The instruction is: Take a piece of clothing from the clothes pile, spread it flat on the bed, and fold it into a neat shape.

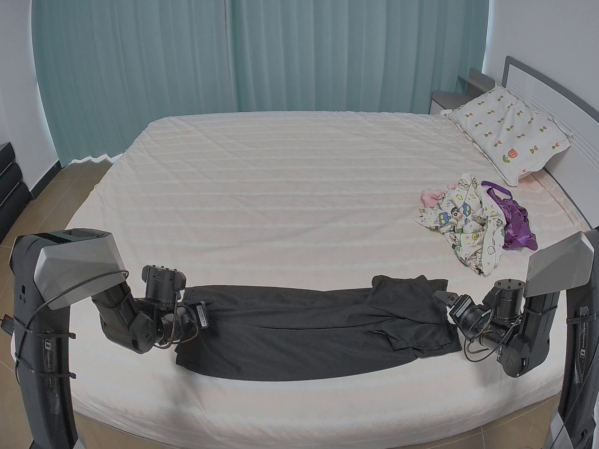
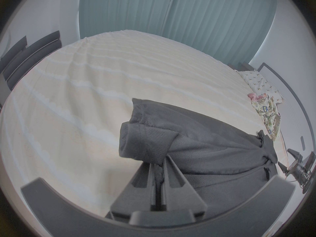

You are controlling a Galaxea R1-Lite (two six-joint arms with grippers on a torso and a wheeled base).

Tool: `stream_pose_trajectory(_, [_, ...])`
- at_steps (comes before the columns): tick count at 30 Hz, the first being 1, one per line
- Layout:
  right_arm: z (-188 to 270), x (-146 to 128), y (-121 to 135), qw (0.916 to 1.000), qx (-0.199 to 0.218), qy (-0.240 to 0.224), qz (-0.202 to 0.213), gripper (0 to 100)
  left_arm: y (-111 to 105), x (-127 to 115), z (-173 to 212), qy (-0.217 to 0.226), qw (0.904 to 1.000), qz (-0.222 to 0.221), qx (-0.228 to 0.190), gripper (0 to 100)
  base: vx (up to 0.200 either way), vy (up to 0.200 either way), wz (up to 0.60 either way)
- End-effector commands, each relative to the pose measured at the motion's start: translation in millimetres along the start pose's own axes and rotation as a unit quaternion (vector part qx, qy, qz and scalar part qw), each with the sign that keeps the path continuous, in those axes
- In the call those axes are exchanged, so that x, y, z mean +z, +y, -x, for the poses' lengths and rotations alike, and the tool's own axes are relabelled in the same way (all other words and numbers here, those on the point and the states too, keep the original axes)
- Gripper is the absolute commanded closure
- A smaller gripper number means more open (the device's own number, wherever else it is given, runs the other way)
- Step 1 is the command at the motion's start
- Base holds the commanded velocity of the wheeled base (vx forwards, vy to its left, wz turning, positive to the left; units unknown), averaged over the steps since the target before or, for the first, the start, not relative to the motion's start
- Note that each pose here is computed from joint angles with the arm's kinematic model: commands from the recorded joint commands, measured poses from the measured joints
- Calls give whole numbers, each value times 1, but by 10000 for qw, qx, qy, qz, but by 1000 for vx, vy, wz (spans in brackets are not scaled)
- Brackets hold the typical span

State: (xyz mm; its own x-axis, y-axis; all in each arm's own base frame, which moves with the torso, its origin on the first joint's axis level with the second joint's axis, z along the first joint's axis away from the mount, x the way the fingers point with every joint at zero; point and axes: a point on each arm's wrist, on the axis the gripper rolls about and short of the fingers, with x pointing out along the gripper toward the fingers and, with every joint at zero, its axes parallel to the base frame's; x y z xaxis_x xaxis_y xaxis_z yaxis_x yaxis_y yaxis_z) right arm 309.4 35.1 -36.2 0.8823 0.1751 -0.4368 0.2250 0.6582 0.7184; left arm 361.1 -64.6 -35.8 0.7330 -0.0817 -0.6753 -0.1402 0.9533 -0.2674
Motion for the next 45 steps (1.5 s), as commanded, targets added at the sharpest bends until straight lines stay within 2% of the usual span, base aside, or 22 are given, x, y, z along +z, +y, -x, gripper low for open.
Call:
stream_pose_trajectory(1, [0,1,1,10000,53,-41,0,0,6,16,15,-228,9997,103,34,100,0,0,0])
stream_pose_trajectory(12, [-1,2,0,10000,40,-58,-10,0,40,39,26,-428,9975,440,342,100,0,0,0])
stream_pose_trajectory(16, [-1,2,0,10000,60,-34,-10,0,54,52,40,-405,9970,611,266,100,0,0,0])
stream_pose_trajectory(21, [-2,3,-1,10000,76,-15,-16,0,57,56,46,-423,9964,685,281,100,0,0,0])
stream_pose_trajectory(28, [-1,4,-1,10000,73,-31,-22,0,31,48,62,-356,9982,472,67,100,0,0,0])
stream_pose_trajectory(30, [-1,3,-2,10000,61,-22,-23,0,12,42,69,-316,9988,341,-126,100,0,0,0])
stream_pose_trajectory(35, [-1,3,-2,10000,67,-27,-23,0,-4,38,74,-243,9992,274,-162,100,0,-200,0])
stream_pose_trajectory(36, [-1,3,-1,10000,77,-26,-19,0,-14,36,75,-215,9993,214,-211,100,0,-200,0])
stream_pose_trajectory(42, [-2,2,-2,10000,54,-6,-21,0,-29,29,76,-155,9992,66,-356,100,0,-200,0])
stream_pose_trajectory(45, [-2,2,-2,10000,58,-1,-18,0,-36,28,74,-204,9994,-8,-287,100,0,-200,0])
